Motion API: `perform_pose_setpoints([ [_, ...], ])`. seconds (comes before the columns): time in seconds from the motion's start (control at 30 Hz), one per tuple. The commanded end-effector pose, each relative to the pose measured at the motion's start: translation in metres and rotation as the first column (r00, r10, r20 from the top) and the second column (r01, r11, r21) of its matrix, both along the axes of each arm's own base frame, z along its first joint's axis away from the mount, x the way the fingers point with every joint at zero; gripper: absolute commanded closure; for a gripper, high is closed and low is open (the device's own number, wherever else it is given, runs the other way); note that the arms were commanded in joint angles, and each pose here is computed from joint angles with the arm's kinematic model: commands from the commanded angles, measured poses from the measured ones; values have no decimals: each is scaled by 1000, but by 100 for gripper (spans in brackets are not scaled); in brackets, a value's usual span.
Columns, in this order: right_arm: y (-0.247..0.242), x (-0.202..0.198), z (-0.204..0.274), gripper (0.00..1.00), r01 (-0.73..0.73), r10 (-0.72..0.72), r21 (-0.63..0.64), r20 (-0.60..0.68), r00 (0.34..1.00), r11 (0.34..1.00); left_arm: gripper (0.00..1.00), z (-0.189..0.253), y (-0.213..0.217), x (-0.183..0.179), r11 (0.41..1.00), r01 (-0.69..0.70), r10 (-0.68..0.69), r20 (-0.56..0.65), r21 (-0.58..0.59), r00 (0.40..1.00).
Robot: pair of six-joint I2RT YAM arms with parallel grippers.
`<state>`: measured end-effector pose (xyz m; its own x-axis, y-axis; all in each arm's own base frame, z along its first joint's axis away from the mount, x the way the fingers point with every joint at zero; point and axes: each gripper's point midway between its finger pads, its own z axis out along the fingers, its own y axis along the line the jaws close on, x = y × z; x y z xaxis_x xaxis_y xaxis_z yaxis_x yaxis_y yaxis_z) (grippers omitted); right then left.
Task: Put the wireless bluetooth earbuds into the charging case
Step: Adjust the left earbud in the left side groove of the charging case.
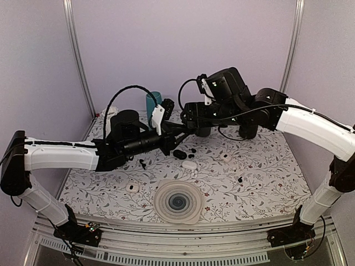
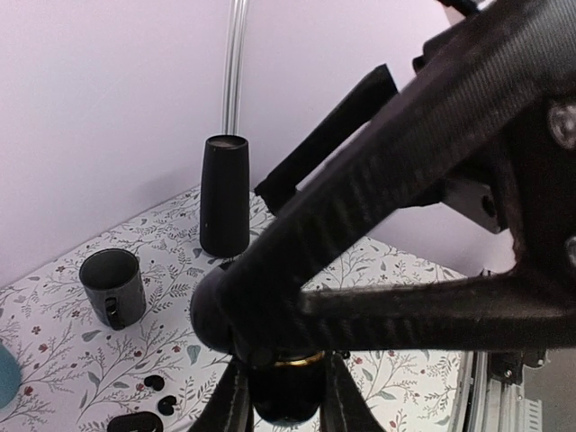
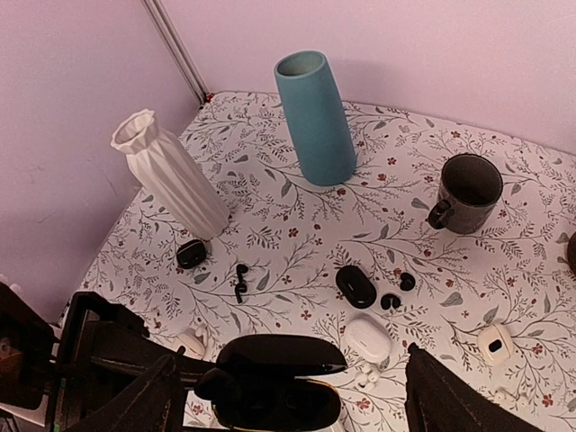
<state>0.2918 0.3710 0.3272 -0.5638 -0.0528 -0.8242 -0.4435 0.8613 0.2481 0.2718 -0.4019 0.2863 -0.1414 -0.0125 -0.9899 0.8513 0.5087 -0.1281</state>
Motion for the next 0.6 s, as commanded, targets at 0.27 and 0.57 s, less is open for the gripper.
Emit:
perform_pose_setpoints([
  [0.27, 2, 10, -6, 15, 39, -39, -38, -1, 999, 998, 100, 8, -1, 4, 1000, -16, 16, 27, -2, 1000],
  [0.57, -5, 7, -9, 15, 47, -48, -47, -7, 999, 998, 100, 12, 1, 4, 1000, -22, 22, 29, -12, 999],
])
